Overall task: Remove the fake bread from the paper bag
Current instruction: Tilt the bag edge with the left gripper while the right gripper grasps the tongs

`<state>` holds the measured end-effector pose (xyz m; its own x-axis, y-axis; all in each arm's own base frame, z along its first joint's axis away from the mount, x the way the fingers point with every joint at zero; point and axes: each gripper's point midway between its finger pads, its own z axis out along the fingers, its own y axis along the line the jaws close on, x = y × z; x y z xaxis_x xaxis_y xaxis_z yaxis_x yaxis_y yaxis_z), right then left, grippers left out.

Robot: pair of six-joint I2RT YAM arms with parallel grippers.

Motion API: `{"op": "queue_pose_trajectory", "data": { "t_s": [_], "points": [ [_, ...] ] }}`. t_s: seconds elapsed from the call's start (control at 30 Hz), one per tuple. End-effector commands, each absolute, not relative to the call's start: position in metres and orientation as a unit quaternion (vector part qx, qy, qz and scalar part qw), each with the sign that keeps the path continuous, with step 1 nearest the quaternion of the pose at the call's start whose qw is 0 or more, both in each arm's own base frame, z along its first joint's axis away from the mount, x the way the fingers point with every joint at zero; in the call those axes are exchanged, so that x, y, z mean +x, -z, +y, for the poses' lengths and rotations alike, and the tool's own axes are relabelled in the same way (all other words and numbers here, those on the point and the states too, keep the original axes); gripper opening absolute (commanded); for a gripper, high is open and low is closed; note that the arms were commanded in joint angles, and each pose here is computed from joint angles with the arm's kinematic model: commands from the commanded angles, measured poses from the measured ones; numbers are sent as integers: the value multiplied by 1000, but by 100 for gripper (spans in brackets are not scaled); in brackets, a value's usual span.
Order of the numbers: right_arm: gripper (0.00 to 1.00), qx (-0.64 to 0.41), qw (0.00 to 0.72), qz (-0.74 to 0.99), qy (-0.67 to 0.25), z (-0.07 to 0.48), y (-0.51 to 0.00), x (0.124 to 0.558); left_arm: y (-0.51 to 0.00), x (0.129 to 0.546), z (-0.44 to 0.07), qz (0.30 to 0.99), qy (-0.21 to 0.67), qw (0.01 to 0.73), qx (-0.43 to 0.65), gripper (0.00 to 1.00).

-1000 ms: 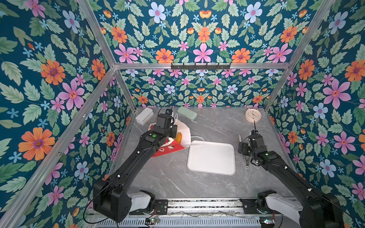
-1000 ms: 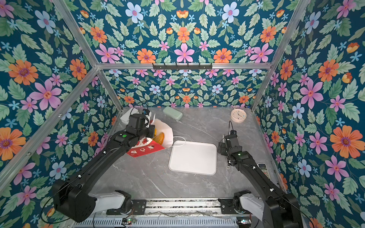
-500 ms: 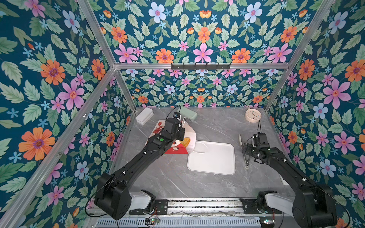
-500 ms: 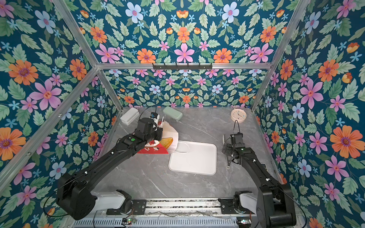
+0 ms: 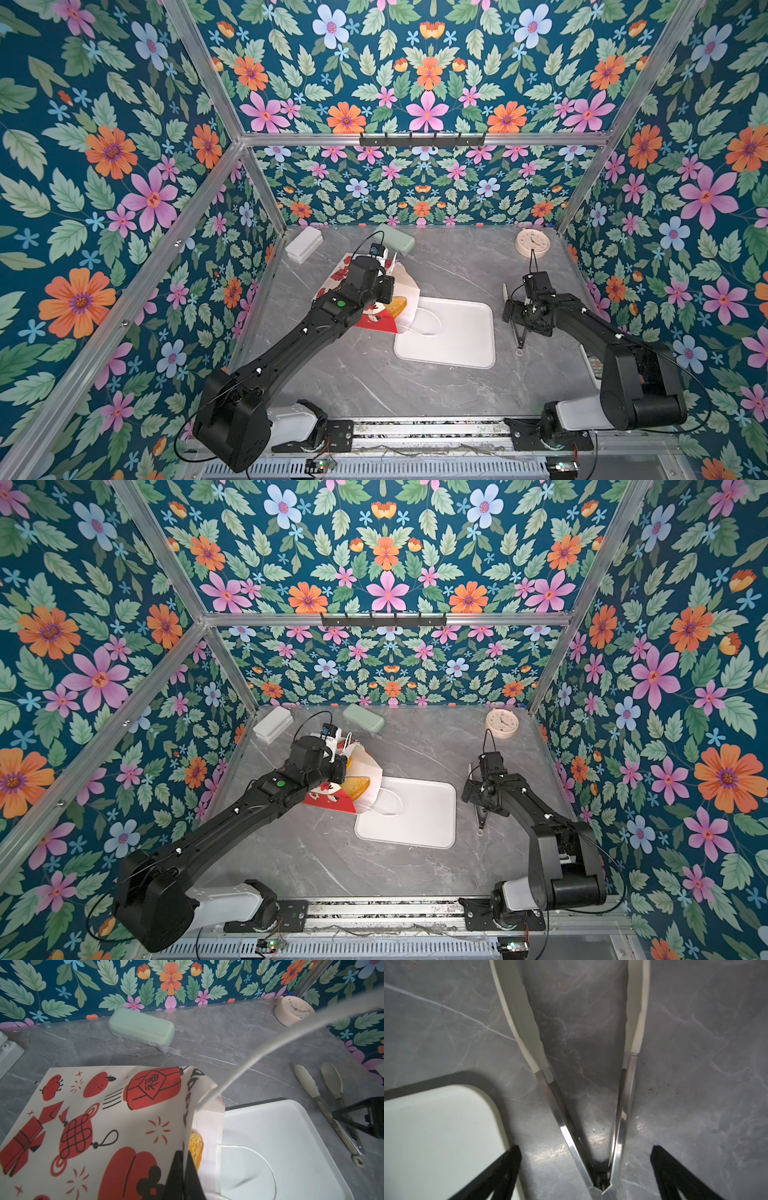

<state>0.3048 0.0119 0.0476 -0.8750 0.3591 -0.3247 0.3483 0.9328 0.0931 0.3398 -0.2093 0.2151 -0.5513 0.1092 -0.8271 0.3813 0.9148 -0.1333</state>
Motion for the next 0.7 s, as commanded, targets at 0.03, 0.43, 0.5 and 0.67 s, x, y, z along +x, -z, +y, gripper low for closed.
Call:
{"op": "queue_pose_trajectory", "data": {
  "t_s": [0.03,0.43,0.5,0.67],
  "points": [
    [98,196,139,971,-16,11,-35,301,-229,339,-216,852,176,473,139,0],
    [36,208,109,972,-1,7,-23,300,-227,331,-211,850,174,477,143,0],
    [22,208,117,971,-1,6,-30,299,-226,331,-210,850,171,477,144,0],
    [14,198,138,970,-20,11,-56,294,-224,332,-210,851,167,476,149,0]
  ]
}}
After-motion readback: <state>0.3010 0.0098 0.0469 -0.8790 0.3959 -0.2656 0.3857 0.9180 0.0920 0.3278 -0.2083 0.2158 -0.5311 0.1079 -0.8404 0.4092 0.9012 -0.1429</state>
